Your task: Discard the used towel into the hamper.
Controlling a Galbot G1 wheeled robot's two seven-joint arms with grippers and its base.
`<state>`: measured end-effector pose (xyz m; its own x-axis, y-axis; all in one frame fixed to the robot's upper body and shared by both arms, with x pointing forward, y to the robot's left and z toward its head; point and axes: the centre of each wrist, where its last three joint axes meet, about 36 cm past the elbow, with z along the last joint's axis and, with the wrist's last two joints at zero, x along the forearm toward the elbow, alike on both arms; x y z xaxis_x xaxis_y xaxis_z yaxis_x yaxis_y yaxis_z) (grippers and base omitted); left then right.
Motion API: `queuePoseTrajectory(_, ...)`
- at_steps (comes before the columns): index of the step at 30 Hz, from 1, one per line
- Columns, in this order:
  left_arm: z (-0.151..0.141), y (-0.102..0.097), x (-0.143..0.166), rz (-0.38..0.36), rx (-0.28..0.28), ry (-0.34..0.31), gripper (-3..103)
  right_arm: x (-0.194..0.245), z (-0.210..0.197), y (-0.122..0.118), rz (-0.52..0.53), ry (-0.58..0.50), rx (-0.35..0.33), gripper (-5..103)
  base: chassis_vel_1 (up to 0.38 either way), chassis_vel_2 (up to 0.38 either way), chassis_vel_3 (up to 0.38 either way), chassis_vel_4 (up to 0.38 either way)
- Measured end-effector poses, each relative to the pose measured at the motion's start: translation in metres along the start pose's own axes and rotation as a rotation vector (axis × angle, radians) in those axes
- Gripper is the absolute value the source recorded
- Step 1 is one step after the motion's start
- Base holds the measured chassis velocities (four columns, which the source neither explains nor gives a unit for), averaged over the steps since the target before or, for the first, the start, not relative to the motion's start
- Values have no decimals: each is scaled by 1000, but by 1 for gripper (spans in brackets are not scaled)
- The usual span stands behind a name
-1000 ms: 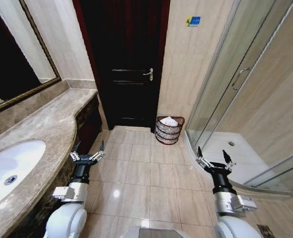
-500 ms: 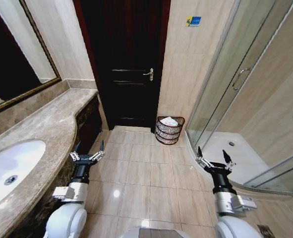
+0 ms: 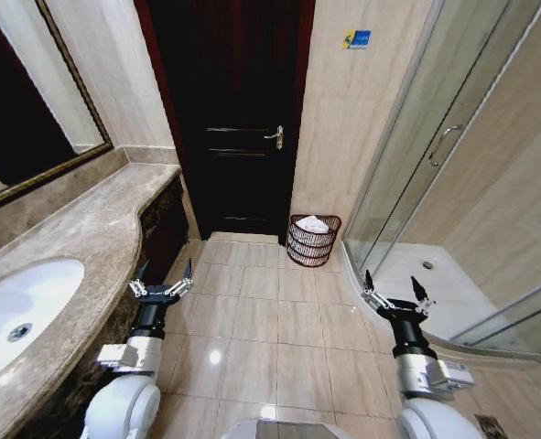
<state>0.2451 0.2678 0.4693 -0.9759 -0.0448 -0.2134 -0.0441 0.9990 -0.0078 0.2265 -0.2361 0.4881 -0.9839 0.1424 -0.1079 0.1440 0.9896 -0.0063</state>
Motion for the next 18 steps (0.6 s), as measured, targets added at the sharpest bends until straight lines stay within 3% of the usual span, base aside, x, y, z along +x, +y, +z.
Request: queuePoseTrajectory(18, 0, 0, 0, 0, 0, 0, 100, 0, 0, 0, 0, 0, 0, 100, 0, 0, 0, 0)
